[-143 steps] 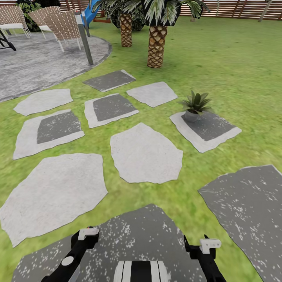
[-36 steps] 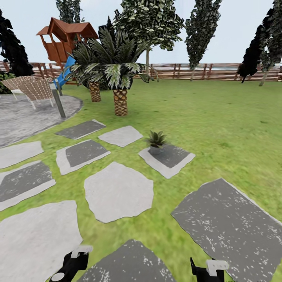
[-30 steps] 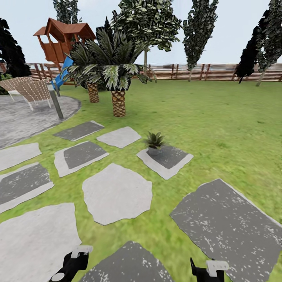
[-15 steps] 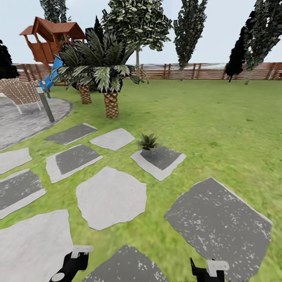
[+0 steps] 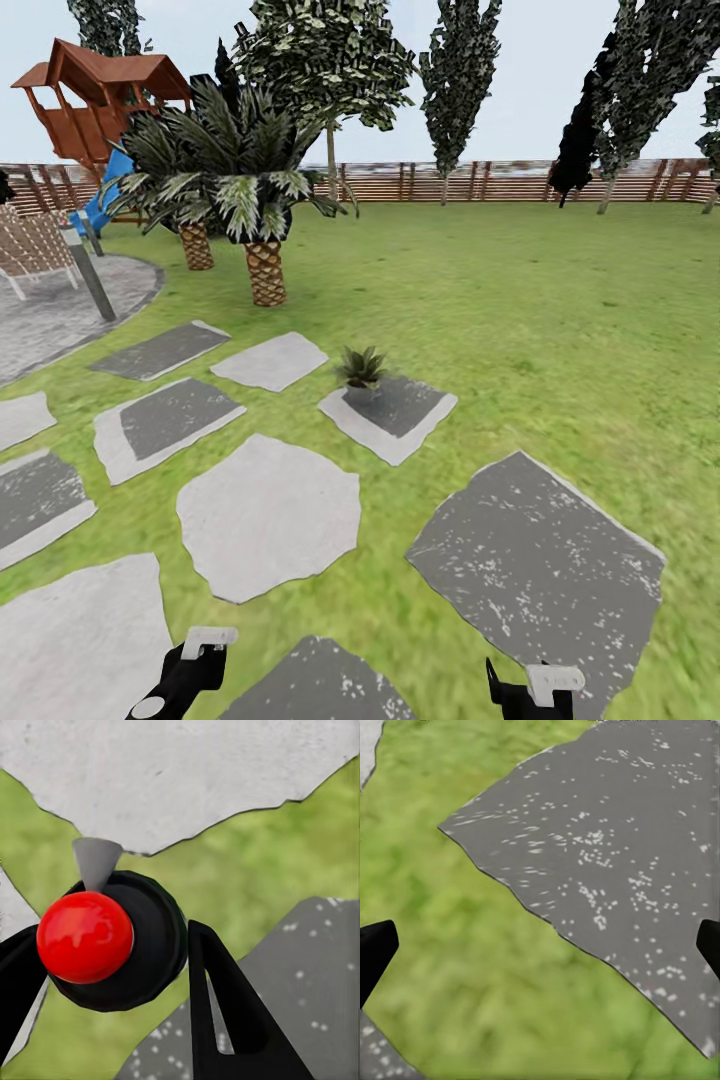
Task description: Pick up the pesticide atomizer in the garden and spray insectifuge to fully cover both potted plants in the garden.
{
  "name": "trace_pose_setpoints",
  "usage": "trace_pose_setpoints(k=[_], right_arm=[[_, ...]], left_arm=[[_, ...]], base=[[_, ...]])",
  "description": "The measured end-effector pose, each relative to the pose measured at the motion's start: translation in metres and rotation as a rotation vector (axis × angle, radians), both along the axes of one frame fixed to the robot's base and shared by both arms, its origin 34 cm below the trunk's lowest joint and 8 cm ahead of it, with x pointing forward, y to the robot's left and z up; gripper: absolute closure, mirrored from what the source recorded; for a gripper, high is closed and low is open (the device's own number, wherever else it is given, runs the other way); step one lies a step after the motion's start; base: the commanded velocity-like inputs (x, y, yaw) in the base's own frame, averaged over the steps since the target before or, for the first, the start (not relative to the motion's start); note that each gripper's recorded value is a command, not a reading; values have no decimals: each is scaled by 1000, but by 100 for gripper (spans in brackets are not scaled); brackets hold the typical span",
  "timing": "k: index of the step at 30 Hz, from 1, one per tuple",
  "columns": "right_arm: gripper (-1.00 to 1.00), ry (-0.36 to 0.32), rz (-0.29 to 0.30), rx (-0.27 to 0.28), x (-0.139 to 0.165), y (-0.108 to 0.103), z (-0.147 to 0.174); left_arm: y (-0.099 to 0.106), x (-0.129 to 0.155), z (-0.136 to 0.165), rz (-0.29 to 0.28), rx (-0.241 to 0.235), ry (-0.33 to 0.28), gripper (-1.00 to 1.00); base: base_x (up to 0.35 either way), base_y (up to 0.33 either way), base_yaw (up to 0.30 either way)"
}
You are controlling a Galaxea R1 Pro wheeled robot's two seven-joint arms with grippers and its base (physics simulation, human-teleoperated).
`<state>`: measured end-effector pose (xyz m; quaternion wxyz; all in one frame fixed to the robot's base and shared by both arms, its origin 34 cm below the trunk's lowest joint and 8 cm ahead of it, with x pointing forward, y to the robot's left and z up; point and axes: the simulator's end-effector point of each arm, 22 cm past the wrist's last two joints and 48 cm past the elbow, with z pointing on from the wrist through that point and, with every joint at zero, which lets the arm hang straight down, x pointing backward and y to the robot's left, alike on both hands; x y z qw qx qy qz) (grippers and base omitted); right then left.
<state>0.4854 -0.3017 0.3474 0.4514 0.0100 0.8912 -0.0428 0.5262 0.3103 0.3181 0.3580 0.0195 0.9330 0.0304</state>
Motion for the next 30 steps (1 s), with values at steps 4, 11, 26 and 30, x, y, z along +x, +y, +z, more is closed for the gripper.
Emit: trace_pose_setpoints(k=[4,11,26,30], right_arm=[[-100,-1,0,0,0,0,0],[-100,-1,-1,-1,0,-1,0],[-100,8,0,1,-3,0,-2],[-100,11,-1,1,-4,0,-3]], left_arm=[[-2,2,2,-7,0,-10,100],[-2,2,2,-6,0,-9,100],[-2,1,1,-7,-1,-6,100],[-3,1,1,-8,-2,-6,100]], base=[[124,55,0],[301,162,0],[293,203,0],[288,221,-11]])
